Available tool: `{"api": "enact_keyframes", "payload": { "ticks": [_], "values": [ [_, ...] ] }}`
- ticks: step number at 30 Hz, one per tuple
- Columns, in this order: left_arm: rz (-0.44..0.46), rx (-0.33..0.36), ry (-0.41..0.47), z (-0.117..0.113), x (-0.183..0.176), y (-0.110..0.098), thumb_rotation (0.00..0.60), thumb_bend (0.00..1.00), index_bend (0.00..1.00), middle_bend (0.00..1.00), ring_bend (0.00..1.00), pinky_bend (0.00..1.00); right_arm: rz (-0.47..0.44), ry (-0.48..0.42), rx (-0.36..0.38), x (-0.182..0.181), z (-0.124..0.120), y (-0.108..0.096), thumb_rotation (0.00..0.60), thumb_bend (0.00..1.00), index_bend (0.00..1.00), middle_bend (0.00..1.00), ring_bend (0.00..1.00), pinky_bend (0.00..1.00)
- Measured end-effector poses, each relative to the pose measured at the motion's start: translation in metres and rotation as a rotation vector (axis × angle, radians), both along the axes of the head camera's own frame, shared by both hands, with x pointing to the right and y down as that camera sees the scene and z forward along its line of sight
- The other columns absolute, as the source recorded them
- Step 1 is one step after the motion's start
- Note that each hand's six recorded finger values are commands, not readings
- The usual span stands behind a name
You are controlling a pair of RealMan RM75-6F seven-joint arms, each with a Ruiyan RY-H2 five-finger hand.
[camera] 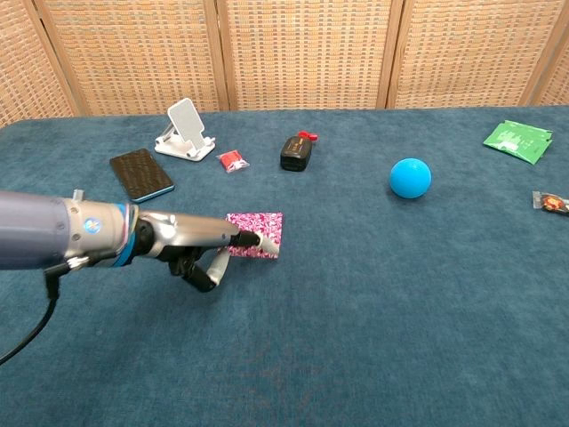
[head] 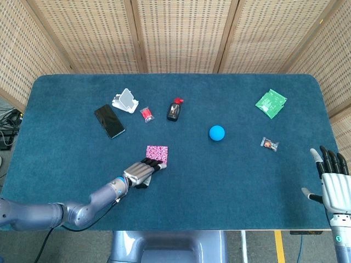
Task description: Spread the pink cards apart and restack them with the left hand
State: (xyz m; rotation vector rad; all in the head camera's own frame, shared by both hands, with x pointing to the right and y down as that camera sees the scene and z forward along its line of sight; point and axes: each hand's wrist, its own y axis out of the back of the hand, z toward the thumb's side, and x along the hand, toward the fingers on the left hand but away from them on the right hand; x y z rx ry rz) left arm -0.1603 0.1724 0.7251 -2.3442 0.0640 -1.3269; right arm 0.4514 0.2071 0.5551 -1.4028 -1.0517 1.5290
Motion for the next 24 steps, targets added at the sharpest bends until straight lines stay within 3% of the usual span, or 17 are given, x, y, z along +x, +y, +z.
{"api": "enact_keyframes", "payload": {
  "ticks": [10,16,20,24],
  "values": [
    [0.089,-0.043,0.021,-0.015,-0.023,0.032,0.6,1.0,0.0,0.0,0.0,0.0,-0.009,0.004,-0.005,-0.003,0.002,0.001,0.6,0.0,0.0,0.0,0.0,0.0],
    [0.097,-0.062,0.04,-0.022,-0.032,0.044,0.6,1.0,0.0,0.0,0.0,0.0,-0.018,0.007,-0.006,-0.006,0.002,0.002,0.6,0.0,0.0,0.0,0.0,0.0],
    [0.056,-0.017,0.095,-0.031,-0.026,0.034,0.6,1.0,0.0,0.0,0.0,0.0,-0.017,0.005,-0.004,-0.007,0.001,0.002,0.6,0.0,0.0,0.0,0.0,0.0],
    [-0.004,0.041,0.165,-0.04,-0.015,0.012,0.6,1.0,0.0,0.0,0.0,0.0,-0.021,0.008,-0.001,-0.008,0.001,0.002,0.6,0.0,0.0,0.0,0.0,0.0]
  ]
}}
